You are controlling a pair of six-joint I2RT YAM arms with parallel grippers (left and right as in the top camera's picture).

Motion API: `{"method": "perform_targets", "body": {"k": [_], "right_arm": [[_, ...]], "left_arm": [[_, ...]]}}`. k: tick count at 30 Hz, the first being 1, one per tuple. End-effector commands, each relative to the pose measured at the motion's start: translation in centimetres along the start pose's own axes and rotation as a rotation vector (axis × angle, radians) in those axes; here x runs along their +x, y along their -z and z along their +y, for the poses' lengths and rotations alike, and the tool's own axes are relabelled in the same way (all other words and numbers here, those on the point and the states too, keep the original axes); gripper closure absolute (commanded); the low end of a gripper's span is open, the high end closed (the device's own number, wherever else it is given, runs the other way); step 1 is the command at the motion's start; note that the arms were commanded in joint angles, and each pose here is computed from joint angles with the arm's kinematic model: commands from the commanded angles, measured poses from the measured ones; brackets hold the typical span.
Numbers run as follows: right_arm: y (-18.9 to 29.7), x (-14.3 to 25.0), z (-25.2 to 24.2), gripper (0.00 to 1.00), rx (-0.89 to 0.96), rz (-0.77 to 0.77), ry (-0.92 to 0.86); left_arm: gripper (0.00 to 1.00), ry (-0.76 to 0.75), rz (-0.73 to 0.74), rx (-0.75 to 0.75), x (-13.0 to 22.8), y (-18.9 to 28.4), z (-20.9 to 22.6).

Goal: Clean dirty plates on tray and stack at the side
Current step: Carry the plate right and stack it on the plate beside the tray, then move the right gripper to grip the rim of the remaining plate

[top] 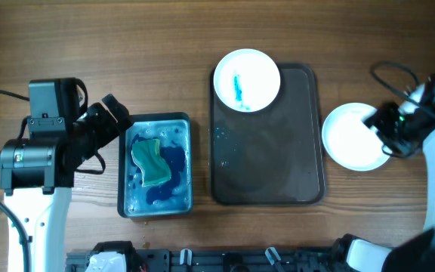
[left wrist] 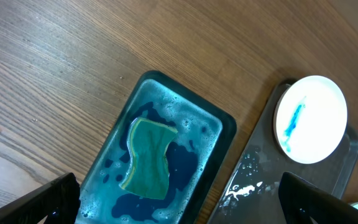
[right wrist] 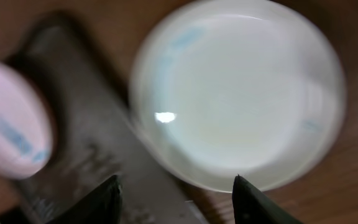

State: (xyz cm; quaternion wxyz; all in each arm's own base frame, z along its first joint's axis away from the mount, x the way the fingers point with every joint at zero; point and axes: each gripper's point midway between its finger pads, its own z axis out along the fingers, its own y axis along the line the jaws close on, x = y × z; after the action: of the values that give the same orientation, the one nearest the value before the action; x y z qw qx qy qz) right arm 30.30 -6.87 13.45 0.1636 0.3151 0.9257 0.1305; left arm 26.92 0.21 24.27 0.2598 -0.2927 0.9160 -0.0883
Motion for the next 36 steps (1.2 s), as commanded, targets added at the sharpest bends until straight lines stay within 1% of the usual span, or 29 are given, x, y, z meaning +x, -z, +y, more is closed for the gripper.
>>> {"method": "perform_targets", "body": {"k": [1, 3, 5, 8, 12, 15, 16, 17, 20, 23, 24, 25, 26, 27, 30, 31, 33, 36], "right_arm": [[2.8, 2.5, 10.3, 0.43, -0.328, -0.012, 0.385], [2.2, 3.5, 12.4, 0.47, -0.33, -0.017, 0.475], [0.9, 3.8, 14.2, 0.47, -0.297, -0.045, 0.559], [-1.8, 3.3, 16.6, 0.48, -0.221, -0.121, 0.659], [-6.6, 1.9, 18.9, 0.48, -0.161, -0.193, 0.742], [-10.8, 1.1, 19.6, 0.46, -0.158, -0.205, 0.754], [-12.4, 1.0, 19.6, 0.44, -0.156, -0.2, 0.754], [-13.8, 0.9, 19.6, 0.38, -0.153, -0.196, 0.754], [-17.8, 1.0, 19.0, 0.37, -0.143, -0.181, 0.768], [-20.7, 1.4, 18.3, 0.38, -0.131, -0.158, 0.768], [-21.5, 1.6, 18.0, 0.46, -0.127, -0.148, 0.763], [-22.0, 2.0, 17.8, 0.62, -0.131, -0.131, 0.759], [-22.4, 2.4, 17.7, 0.83, -0.142, -0.112, 0.758], [-22.5, 2.8, 17.7, 0.96, -0.156, -0.093, 0.759], [-21.3, 3.6, 18.0, 0.96, -0.185, -0.049, 0.71], [-19.8, 3.6, 18.1, 0.96, -0.19, -0.039, 0.679], [-17.6, 3.5, 18.2, 0.96, -0.191, -0.038, 0.672], [-12.7, 3.4, 18.4, 0.96, -0.196, -0.054, 0.669]], "left_arm": [[0.0, 0.001, -0.015, 0.011, -0.4, 0.5, -0.1], [0.0, 0.001, -0.015, 0.012, -0.4, 0.5, -0.1], [0.0, 0.001, -0.015, 0.012, -0.4, 0.5, -0.1], [0.0, 0.001, -0.015, 0.011, -0.4, 0.5, -0.1], [0.0, 0.001, -0.015, 0.012, -0.4, 0.5, -0.1], [0.0, 0.001, -0.015, 0.012, -0.4, 0.5, -0.1], [0.0, 0.001, -0.015, 0.011, -0.4, 0.5, -0.1], [0.0, 0.001, -0.015, 0.012, -0.4, 0.5, -0.1], [0.0, 0.001, -0.015, 0.012, -0.4, 0.5, -0.1], [0.0, 0.001, -0.015, 0.012, -0.4, 0.5, -0.1], [0.0, 0.001, -0.015, 0.012, -0.4, 0.5, -0.1], [0.0, 0.001, -0.015, 0.012, -0.4, 0.5, -0.1], [0.0, 0.001, -0.015, 0.012, -0.4, 0.5, -0.1], [0.0, 0.001, -0.015, 0.012, -0.4, 0.5, -0.1], [0.0, 0.001, -0.015, 0.012, -0.4, 0.5, -0.1], [0.0, 0.001, -0.015, 0.012, -0.4, 0.5, -0.1], [0.0, 0.001, -0.015, 0.012, -0.4, 0.5, -0.1], [0.0, 0.001, -0.015, 0.012, -0.4, 0.5, -0.1]]}}
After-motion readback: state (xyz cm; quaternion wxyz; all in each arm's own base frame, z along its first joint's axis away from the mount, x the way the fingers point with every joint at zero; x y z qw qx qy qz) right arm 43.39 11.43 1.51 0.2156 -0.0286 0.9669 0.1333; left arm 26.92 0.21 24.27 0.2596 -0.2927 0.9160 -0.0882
